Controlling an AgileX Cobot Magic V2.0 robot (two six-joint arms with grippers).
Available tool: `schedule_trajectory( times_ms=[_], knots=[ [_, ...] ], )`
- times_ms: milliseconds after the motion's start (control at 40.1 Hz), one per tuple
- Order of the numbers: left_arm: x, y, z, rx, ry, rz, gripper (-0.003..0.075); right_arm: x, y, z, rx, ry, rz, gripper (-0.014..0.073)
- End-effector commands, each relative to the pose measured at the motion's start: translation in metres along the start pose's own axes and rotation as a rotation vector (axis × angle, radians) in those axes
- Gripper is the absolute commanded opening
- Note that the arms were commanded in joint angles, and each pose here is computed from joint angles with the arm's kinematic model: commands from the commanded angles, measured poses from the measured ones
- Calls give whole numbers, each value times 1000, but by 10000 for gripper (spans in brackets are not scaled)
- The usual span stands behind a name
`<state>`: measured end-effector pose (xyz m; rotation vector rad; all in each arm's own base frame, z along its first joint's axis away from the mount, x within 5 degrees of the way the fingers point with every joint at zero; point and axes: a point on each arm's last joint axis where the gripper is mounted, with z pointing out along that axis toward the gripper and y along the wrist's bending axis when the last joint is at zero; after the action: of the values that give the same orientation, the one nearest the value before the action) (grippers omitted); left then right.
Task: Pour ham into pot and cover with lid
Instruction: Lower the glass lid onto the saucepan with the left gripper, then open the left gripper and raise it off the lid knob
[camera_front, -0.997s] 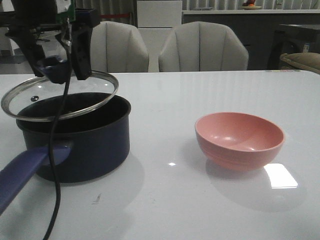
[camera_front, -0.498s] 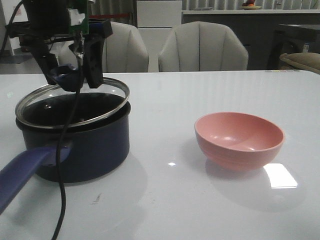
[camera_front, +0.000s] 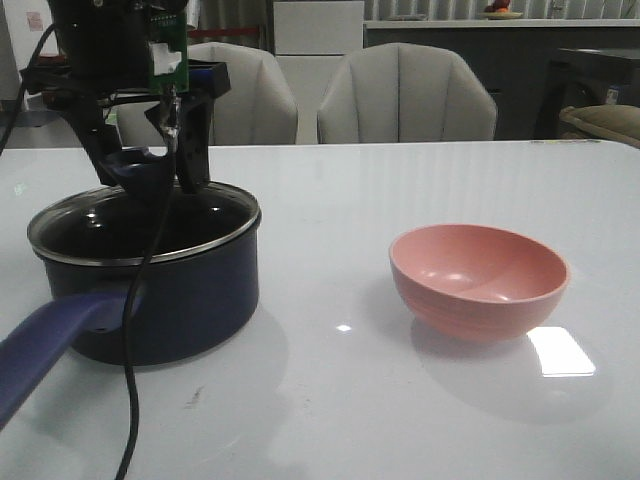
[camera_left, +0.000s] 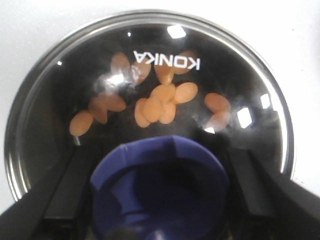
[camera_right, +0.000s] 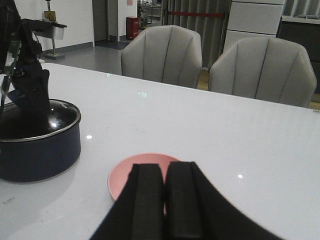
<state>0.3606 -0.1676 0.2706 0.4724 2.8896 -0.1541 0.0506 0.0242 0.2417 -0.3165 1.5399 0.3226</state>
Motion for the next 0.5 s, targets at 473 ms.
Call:
schedule_trajectory(
  times_ms=[473],
  knots=[
    [-15, -9, -84, 37, -267, 15, 565, -16, -3, -1, 32, -95, 4, 159]
  ],
)
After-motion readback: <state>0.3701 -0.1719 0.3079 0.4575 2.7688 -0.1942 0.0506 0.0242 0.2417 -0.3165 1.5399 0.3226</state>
